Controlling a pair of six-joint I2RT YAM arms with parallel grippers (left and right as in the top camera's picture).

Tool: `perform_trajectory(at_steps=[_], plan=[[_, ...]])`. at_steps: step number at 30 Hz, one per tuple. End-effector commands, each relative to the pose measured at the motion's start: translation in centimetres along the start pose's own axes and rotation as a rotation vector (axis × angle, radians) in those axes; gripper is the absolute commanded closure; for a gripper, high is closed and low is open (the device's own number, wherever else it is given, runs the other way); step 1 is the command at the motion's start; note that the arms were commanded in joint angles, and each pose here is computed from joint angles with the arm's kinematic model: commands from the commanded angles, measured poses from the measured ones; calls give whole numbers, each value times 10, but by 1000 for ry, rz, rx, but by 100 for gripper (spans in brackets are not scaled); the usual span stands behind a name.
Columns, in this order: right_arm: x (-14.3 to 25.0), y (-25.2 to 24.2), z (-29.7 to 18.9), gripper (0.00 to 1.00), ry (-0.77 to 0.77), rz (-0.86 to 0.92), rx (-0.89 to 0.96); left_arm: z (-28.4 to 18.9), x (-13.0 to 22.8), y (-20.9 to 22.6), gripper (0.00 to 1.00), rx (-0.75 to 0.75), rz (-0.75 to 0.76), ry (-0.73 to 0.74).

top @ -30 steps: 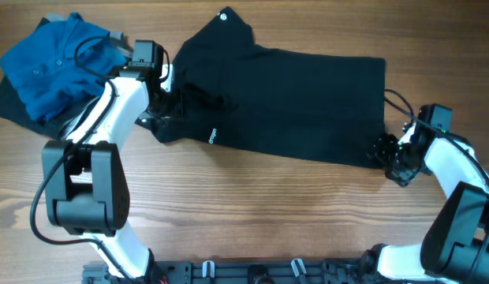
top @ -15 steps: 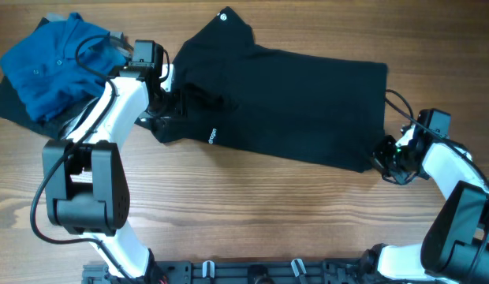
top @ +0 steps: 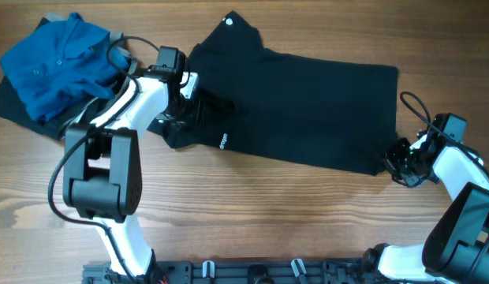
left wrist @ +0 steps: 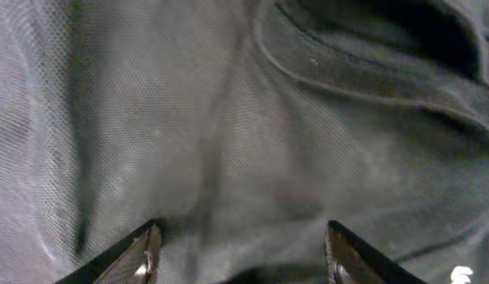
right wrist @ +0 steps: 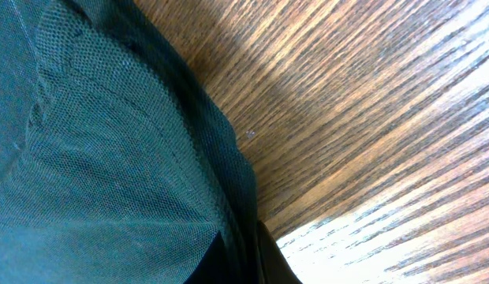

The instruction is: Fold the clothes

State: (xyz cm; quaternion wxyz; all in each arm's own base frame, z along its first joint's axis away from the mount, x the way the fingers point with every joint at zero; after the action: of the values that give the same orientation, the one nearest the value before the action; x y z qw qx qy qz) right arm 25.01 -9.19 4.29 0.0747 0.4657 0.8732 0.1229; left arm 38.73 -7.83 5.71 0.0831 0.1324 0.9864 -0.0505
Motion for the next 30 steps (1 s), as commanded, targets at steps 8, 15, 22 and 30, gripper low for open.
perform_trajectory(at_steps=[8,15,22,30], plan=[[-1,-22,9,95,-19,8,115,6,-6,7,96,-42,19,-28],[0,-22,9,95,-19,9,116,-5,-17,9,96,-53,14,-76],[0,-22,9,95,-18,9,116,-9,-34,11,92,-68,-7,-157],[0,-23,9,94,-15,9,118,-40,-10,3,39,-41,-13,-82]])
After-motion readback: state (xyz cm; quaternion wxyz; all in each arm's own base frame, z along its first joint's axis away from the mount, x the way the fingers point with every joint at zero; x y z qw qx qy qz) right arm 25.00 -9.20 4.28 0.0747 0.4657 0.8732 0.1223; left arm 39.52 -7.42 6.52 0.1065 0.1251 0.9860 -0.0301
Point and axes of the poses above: each gripper's point midway between its finger pads, its own z axis out along the fingers, its own y axis along the line the jaws close on, x = y × z, the point moved 5 cm from there along -z, back along the fingers, and after that the axes turned 6 degrees about z, right-handed, at the moved point
